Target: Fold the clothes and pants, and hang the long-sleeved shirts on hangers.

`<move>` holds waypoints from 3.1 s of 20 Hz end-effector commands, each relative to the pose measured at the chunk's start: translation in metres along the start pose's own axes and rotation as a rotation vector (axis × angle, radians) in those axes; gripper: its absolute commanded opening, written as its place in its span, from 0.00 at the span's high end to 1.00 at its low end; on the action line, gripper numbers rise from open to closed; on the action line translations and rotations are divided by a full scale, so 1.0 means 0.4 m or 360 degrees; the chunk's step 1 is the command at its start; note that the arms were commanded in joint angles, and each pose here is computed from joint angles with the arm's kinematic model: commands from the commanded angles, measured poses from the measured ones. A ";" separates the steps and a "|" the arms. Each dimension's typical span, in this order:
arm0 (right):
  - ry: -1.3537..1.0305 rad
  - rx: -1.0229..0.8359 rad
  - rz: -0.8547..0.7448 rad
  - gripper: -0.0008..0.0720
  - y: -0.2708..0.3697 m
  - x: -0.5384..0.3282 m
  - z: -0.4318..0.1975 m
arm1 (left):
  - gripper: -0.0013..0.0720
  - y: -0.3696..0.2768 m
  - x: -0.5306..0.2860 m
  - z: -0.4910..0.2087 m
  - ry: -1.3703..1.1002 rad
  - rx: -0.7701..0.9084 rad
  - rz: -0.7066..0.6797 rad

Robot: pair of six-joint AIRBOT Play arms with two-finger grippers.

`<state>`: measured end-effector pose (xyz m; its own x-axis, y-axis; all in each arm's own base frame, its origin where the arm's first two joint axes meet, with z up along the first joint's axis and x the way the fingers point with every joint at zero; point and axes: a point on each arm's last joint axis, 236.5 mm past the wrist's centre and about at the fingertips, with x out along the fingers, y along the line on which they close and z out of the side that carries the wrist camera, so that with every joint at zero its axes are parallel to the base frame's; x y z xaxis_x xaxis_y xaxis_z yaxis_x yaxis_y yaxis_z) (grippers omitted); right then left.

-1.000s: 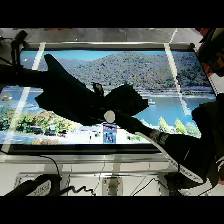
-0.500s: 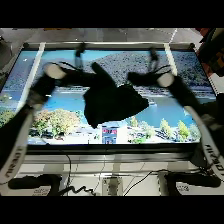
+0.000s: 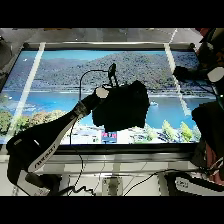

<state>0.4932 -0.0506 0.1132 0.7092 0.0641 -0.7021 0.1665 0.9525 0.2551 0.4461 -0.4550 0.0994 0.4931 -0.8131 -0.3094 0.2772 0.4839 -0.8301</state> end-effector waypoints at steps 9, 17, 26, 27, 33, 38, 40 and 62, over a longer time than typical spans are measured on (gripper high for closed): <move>0.0638 -0.0324 0.1103 0.87 0.152 0.127 -0.315 | 0.95 0.111 -0.239 0.154 0.0283 0.0437 -0.0100; 0.0763 0.0132 0.0750 0.04 0.212 0.334 -0.395 | 0.96 0.111 -0.255 0.137 0.0350 0.0501 -0.0138; 0.1043 0.0095 0.0749 0.82 0.353 0.378 -0.571 | 0.95 0.107 -0.252 0.129 0.0359 0.0507 -0.0143; 0.1040 0.0055 0.0773 0.94 0.378 0.375 -0.577 | 0.96 0.109 -0.252 0.128 0.0362 0.0513 -0.0137; 0.0902 -0.0023 0.0963 0.94 0.464 0.281 -0.416 | 0.96 0.082 -0.299 0.166 0.0316 0.0543 -0.0150; 0.0509 0.0080 0.1009 0.94 0.342 0.086 -0.102 | 0.96 -0.103 -0.434 0.190 0.0222 0.0821 -0.0283; 0.0299 0.0180 0.0918 0.94 0.241 -0.013 0.015 | 0.96 -0.189 -0.498 0.200 0.0134 0.1003 -0.0331; 0.0557 -0.0514 0.1489 0.94 0.899 -0.372 -0.326 | 0.96 -0.245 -0.778 0.344 -0.0232 0.1275 -0.0093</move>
<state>0.4099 0.2484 0.2110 0.3580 0.7730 -0.5238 -0.4727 0.6338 0.6123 0.3751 -0.2379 0.3269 0.4737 -0.8617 -0.1819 0.8186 0.5070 -0.2700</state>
